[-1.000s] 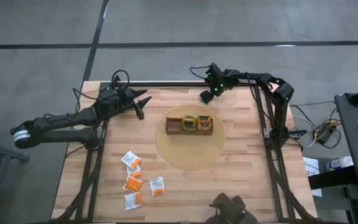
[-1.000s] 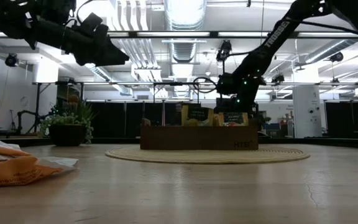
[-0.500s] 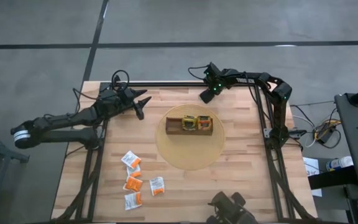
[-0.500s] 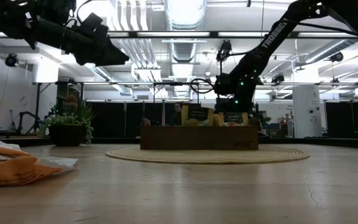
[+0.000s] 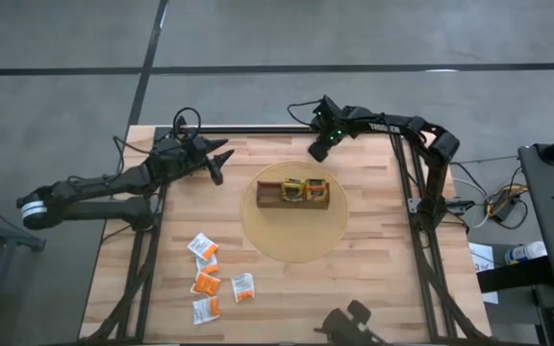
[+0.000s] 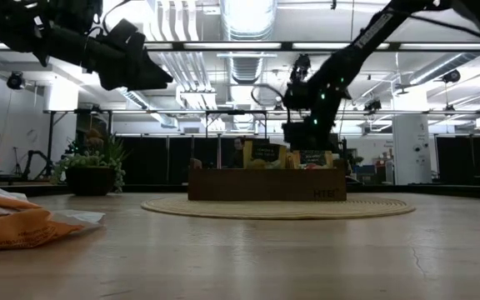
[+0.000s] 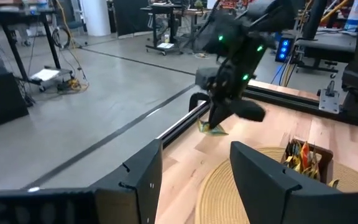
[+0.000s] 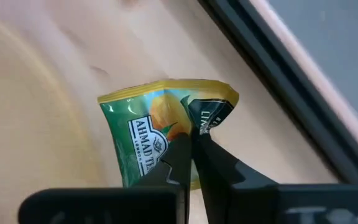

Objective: Pick & Place Tea
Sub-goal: Put the yellow tea bag into the middle section of the wooden organizer

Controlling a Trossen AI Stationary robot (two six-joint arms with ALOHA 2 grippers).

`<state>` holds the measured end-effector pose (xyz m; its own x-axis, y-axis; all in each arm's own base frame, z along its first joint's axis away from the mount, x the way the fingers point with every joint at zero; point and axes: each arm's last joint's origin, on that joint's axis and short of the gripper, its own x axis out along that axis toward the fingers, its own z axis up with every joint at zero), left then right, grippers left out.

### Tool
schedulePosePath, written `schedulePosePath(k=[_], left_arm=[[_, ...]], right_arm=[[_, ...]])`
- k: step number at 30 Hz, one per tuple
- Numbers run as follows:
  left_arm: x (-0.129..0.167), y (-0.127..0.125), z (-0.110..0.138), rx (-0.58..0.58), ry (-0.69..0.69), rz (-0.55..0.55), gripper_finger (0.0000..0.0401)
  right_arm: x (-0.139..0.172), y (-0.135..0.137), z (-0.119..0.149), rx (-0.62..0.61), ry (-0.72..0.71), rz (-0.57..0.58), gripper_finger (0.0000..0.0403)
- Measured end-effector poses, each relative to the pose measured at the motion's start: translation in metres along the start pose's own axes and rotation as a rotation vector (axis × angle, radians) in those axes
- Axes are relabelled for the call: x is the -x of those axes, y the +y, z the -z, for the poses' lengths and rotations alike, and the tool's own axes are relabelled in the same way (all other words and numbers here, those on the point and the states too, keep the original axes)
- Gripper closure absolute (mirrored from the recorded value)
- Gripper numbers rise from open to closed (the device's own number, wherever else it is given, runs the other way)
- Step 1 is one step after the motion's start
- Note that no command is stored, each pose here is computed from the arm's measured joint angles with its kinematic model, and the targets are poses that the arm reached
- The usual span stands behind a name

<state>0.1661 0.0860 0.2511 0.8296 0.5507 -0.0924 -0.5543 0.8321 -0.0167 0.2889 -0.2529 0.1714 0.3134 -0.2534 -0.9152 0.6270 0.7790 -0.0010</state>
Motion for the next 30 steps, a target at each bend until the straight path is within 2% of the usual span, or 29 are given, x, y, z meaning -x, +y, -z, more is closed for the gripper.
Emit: schedulePosePath(k=[4,10,13,19,27,30], left_arm=[[0.000,0.000,0.001,0.074,0.009,0.001,0.0218],[0.000,-0.001,0.006,0.188,0.064,0.019,0.0218],[0.000,-0.002,0.006,0.222,0.068,0.039,0.0218],[0.002,-0.004,0.004,0.260,0.055,0.061,0.0218],[0.004,-0.009,0.003,0.322,0.053,0.100,0.0218],[0.006,-0.011,0.001,0.333,0.050,0.127,0.0218]], right_arm=[[0.024,0.028,-0.004,0.122,-0.063,0.037,0.0387],[0.061,0.088,0.001,0.286,-0.163,0.211,0.0388],[0.079,0.117,0.008,0.341,-0.223,0.227,0.0388],[0.103,0.173,0.035,0.447,-0.310,0.283,0.0388],[0.110,0.237,0.078,0.540,-0.419,0.417,0.0388],[0.114,0.257,0.088,0.592,-0.459,0.397,0.0388]])
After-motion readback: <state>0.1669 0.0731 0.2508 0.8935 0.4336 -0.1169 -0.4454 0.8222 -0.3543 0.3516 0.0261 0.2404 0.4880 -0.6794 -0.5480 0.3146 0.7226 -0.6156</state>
